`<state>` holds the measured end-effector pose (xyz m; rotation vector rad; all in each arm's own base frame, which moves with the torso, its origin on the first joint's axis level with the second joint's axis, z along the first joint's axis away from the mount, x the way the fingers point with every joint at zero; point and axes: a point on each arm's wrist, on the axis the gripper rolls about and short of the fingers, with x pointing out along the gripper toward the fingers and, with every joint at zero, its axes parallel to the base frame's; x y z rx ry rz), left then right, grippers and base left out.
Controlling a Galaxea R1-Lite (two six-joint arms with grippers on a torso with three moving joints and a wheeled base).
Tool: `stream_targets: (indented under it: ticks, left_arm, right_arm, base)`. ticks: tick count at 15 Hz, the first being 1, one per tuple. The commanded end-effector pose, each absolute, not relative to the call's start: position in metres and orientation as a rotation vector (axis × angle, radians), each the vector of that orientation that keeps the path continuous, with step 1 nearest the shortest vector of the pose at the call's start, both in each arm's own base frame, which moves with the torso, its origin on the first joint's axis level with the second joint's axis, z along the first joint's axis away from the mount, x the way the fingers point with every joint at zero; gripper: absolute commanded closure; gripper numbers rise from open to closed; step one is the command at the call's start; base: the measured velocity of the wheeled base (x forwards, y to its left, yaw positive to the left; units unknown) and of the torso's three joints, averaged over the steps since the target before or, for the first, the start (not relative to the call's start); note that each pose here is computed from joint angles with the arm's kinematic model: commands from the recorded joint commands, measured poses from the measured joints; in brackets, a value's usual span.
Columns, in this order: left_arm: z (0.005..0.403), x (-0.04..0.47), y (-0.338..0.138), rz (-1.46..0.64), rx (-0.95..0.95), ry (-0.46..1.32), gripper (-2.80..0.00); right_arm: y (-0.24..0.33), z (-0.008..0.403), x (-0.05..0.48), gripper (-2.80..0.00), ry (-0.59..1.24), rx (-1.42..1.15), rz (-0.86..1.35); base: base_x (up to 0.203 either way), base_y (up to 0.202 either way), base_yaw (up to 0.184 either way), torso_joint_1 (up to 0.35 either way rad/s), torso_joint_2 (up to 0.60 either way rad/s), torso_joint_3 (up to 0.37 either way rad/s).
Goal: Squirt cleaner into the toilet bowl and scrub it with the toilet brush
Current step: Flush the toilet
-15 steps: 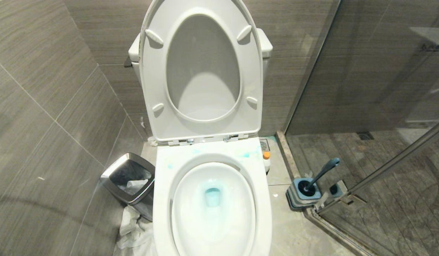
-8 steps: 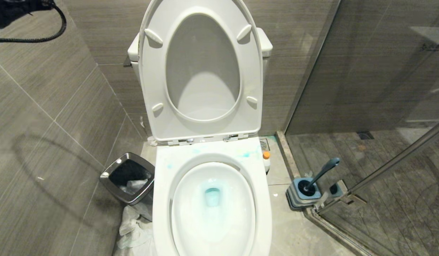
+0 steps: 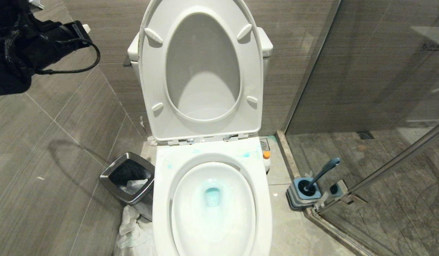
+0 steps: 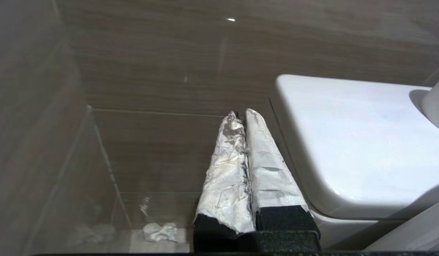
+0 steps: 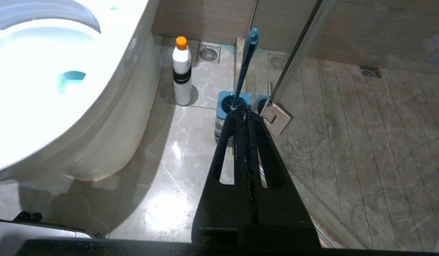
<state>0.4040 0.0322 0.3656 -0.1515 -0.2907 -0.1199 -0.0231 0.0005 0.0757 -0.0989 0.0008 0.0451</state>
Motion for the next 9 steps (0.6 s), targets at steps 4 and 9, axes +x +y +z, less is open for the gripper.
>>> stream_targets:
  ticks: [4,9]
  left_arm:
    - [0.344,0.425,0.017,-0.158,-0.159,-0.254,0.0]
    - [0.334,0.435,0.0,-0.198,-0.161,-0.254,0.0]
  right_arm:
    - [0.001,0.076,-0.023,0.0,0.002,-0.1,0.046]
    - [0.001,0.076,-0.023,0.0,0.002,-0.1,0.046]
  base:
    - [0.0,0.0,0.0,0.0,0.0,0.0]
    - [0.0,0.0,0.0,0.0,0.0,0.0]
